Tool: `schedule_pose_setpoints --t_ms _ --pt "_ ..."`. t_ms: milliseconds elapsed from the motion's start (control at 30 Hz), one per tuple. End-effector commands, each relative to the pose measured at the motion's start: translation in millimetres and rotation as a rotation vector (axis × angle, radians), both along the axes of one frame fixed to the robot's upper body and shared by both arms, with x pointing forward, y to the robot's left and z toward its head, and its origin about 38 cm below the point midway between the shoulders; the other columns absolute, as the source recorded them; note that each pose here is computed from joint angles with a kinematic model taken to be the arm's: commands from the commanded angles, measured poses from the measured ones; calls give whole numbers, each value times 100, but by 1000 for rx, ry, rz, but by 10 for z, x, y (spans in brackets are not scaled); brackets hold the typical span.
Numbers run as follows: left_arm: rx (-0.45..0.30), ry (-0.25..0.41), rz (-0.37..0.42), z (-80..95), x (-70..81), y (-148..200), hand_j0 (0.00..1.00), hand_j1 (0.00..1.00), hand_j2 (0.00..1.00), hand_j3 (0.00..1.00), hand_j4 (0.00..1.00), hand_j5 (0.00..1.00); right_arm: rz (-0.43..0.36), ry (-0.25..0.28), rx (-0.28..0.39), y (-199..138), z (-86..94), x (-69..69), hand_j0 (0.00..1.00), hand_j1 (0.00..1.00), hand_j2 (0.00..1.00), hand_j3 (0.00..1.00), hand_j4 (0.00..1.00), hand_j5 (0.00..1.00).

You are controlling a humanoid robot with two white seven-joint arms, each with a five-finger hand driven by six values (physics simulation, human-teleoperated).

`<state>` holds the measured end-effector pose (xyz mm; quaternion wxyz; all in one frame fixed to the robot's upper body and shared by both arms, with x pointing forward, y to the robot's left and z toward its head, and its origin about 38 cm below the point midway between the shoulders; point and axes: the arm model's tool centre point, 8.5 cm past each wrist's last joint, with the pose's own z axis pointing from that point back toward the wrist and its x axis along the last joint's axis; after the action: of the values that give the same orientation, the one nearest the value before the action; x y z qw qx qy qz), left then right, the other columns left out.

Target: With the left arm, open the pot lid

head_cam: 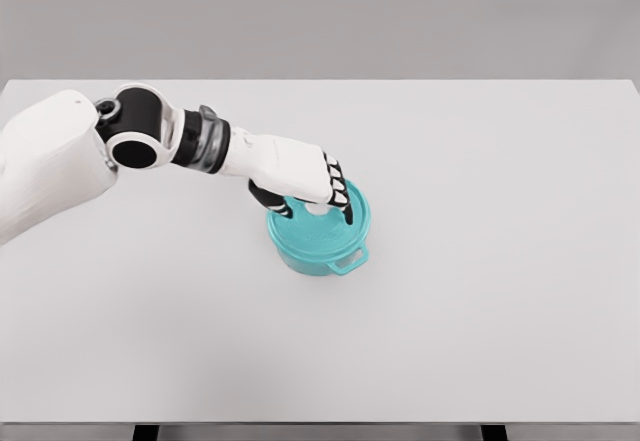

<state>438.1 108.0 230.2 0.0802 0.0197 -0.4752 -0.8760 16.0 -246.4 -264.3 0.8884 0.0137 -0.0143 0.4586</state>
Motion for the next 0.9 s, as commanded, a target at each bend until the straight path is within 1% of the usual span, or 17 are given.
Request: schedule_pose_setpoints --t_ms 0,100,200,300,367,533,633,700,767,867 --pt "-2 5 0 -7 -5 -12 72 72 72 72 72 72 0 0 0 -1 0 0 100 100 100 100 100 100" --pt "3 8 -2 -26 -12 -14 66 66 66 66 66 66 0 -1 1 0 0 1 100 100 100 100 100 100" --pt "3 9 -2 -26 -12 -14 63 63 63 63 63 63 0 0 0 -1 0 0 100 100 100 100 100 100" --pt "3 9 -2 -26 -12 -14 54 54 54 54 54 54 0 -1 1 0 0 1 100 100 100 100 100 100" --pt "3 9 -2 -26 -12 -14 50 50 50 50 50 50 0 0 0 -1 0 0 100 100 100 100 100 100" --pt "2 9 -3 -24 -14 -11 45 45 45 45 45 45 0 0 0 -1 0 0 100 100 100 100 100 100" --pt "2 6 -1 -10 -12 4 44 44 44 44 44 44 0 -1 1 0 0 1 100 100 100 100 100 100" --pt "-2 1 5 22 -4 38 41 41 41 41 41 41 0 -1 1 0 0 1 100 100 100 100 100 100" --pt "-7 -3 8 53 2 53 40 40 40 40 40 40 0 -1 1 0 0 1 100 100 100 100 100 100" --pt "9 -19 58 112 59 316 40 40 40 40 40 40 0 -1 1 0 0 1 100 100 100 100 100 100"
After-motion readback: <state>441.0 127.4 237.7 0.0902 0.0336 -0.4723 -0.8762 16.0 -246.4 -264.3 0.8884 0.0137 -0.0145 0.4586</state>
